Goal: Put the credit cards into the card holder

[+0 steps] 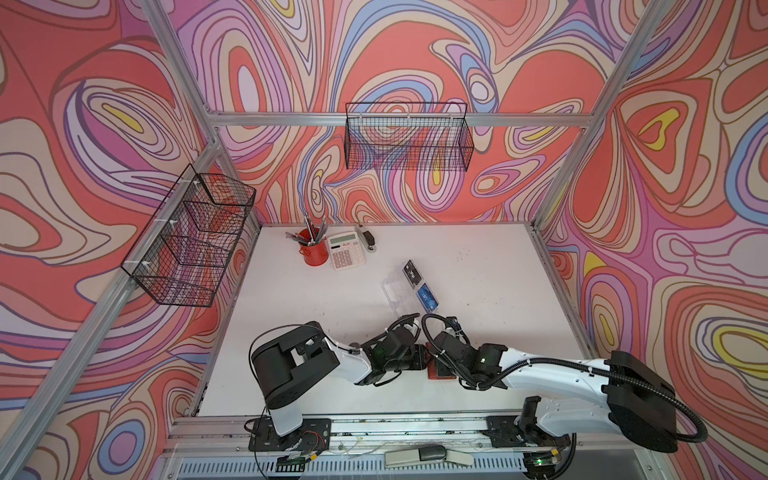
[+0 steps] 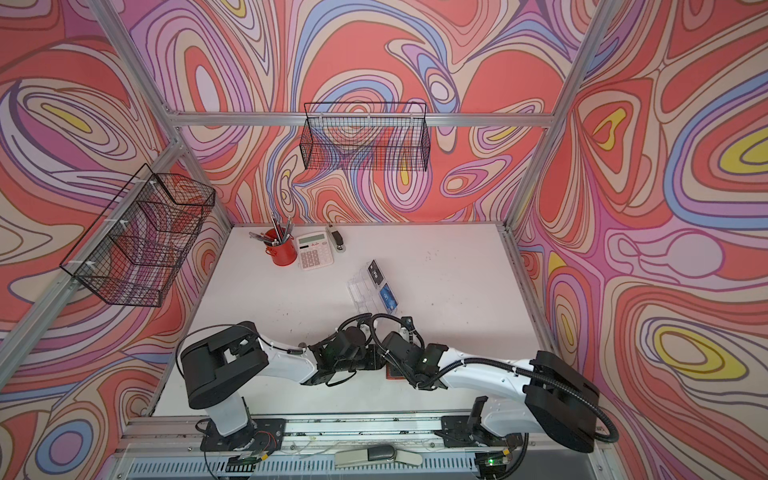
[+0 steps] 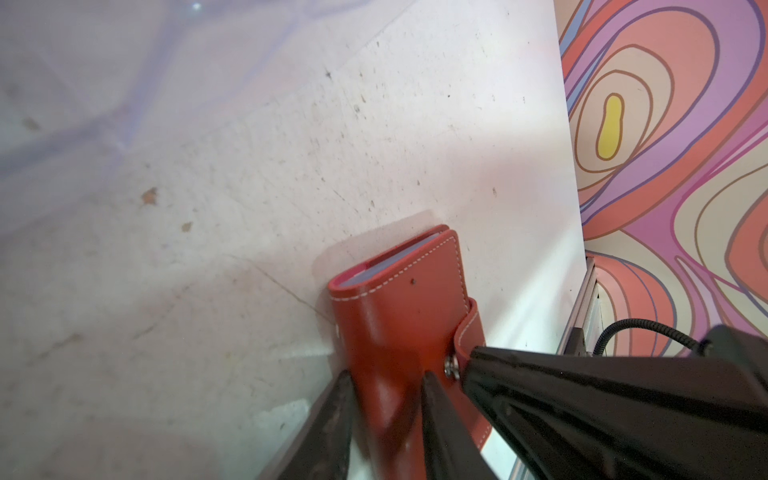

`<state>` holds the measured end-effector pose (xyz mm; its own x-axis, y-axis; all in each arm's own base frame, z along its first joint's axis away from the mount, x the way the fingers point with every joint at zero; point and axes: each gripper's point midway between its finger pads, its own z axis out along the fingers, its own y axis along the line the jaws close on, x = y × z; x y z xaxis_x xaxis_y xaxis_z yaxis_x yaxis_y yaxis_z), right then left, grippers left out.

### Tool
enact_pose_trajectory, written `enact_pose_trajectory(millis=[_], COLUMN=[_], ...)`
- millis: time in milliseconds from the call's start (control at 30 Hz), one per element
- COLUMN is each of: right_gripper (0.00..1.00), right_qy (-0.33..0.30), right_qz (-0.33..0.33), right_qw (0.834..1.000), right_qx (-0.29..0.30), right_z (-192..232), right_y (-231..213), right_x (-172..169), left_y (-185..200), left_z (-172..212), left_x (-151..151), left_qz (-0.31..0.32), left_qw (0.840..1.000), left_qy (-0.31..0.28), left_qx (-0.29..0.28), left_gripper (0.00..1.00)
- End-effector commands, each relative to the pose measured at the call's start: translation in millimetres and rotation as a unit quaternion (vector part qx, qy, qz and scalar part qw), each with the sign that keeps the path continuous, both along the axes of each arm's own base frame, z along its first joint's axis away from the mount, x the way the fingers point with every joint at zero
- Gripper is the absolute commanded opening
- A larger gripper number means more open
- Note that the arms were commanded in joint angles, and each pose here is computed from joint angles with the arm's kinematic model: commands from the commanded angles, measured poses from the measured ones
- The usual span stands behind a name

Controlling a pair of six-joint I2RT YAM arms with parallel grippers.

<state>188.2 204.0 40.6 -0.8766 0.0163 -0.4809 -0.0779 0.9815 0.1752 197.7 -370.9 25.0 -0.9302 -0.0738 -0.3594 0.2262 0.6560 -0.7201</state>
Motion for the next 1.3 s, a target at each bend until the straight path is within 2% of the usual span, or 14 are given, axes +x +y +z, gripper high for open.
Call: enact_pose_trajectory(millis=[0,533,733,933,1100,1267], right_gripper=[0.0,0.0,0.0,0.0,0.0,0.0], right_qy=[0.015,0.046,0.055,0.071,0.081,0.07], right_qz=[-0.002,-0.034,-0.054,-0.1,-0.118,-0.113], right_qw=[1.0,0.998,0.997,0.991,0.989,0.99], right_qx=[-0.003,-0.018,0.005,0.058,0.045,0.034], right_z=[-13.4,-43.8,-52.7,-91.5,-109.0,-100.9], right_y=[-3.3,-32.1,-40.0,-58.8,-72.7,-66.2], right_x=[-5.1,-24.9,-33.5,-52.9,-59.9,-51.9], left_y=[46.7,46.7,46.8,48.1,47.8,48.4], left_z=[-67.4,-66.3,-65.8,-66.5,-65.8,-63.7], left_x=[-27.0,-26.2,-25.5,-25.4,-25.2,-23.0], left_qz=[0.001,0.002,0.003,0.006,0.006,0.01], left_qw=[0.989,0.989,0.989,0.989,0.989,0.99], left_qy=[0.072,0.07,0.069,0.069,0.068,0.063], left_qx=[0.128,0.128,0.128,0.129,0.128,0.128], left_gripper=[0.32,0.31,0.31,0.31,0.31,0.31])
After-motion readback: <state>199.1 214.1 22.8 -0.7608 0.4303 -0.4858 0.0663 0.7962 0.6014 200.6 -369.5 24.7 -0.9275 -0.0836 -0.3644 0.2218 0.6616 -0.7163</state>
